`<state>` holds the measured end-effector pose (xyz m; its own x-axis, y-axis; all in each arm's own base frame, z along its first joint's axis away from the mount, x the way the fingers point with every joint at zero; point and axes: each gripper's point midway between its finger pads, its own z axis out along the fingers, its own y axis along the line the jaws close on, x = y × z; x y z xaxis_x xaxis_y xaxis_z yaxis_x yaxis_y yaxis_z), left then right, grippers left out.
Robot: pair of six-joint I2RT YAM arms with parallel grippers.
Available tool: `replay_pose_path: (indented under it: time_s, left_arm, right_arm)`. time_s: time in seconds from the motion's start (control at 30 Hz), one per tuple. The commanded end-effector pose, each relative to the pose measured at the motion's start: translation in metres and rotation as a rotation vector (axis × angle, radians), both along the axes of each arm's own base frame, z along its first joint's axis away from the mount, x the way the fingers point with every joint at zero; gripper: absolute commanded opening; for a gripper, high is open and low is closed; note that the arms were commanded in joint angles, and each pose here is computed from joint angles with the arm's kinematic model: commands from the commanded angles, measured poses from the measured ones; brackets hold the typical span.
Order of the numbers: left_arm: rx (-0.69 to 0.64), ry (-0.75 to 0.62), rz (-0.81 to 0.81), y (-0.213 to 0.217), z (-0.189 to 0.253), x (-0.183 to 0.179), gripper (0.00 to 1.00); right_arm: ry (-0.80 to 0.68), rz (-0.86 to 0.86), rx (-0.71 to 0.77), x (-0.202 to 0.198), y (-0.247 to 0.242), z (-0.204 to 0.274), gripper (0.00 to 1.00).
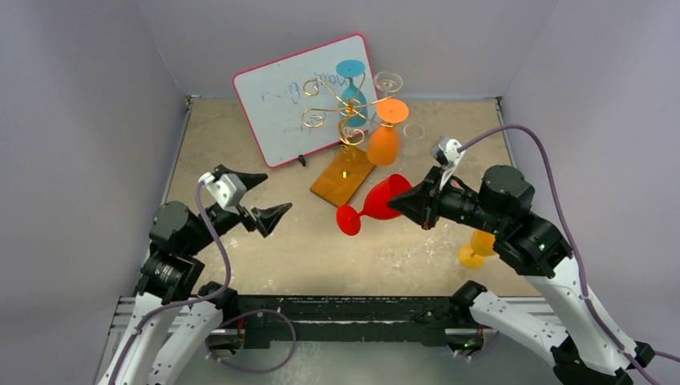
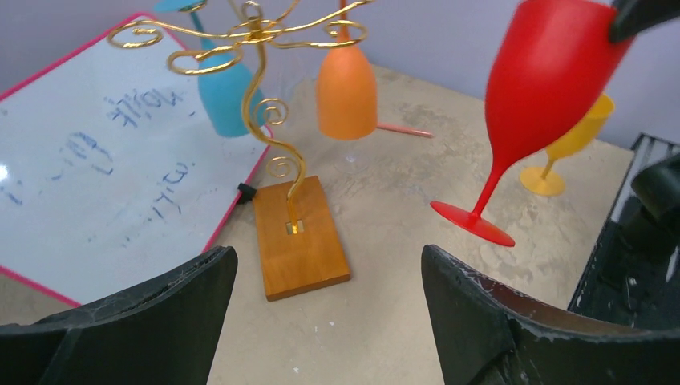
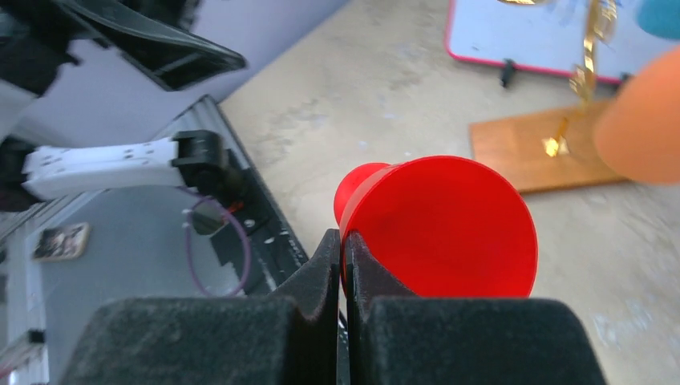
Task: Place the wine glass upside down on the wine glass rack
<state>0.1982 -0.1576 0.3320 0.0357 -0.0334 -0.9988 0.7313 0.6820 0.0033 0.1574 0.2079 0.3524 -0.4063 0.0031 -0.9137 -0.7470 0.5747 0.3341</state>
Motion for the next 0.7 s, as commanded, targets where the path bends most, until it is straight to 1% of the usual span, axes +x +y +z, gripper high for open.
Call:
replay_pose_path:
  time_s: [0.0, 0.1, 0.2, 0.43, 0.53, 0.57, 0.67]
  left_arm:
    - [0.135, -0.211, -0.196, -0.013, 0.018, -0.033, 0.85]
    - [0.207, -0.262, -0.299, -0.018, 0.016, -0.050, 0.85]
    - [0.263, -0.299, -0.343, -0.018, 0.015, -0.059, 0.84]
    - [0.313, -0.357, -0.469, -0.023, 0.014, -0.081, 0.83]
    - [0.344, -0.351, -0.545, -0.025, 0.006, -0.093, 0.81]
    - [0.359, -0.329, -0.568, -0.024, 0.000, -0.097, 0.80]
    - [0.403, -0.319, -0.606, -0.022, -0.009, -0.102, 0.79]
  right_arm:
    - [-0.162, 0.246, 0.128, -0.037, 0.016, 0.058, 0.00]
    - [-0.170, 0.346, 0.195, -0.053, 0.024, 0.073, 0.00]
    - [-0.158, 0.429, 0.246, -0.064, 0.031, 0.083, 0.00]
    - [-0.089, 0.497, 0.256, -0.051, 0.053, 0.081, 0.00]
    - [-0.093, 0.536, 0.284, -0.050, 0.060, 0.088, 0.00]
    - [-0.097, 0.546, 0.292, -0.049, 0.062, 0.090, 0.00]
    - [-0.099, 0.576, 0.308, -0.047, 0.068, 0.094, 0.00]
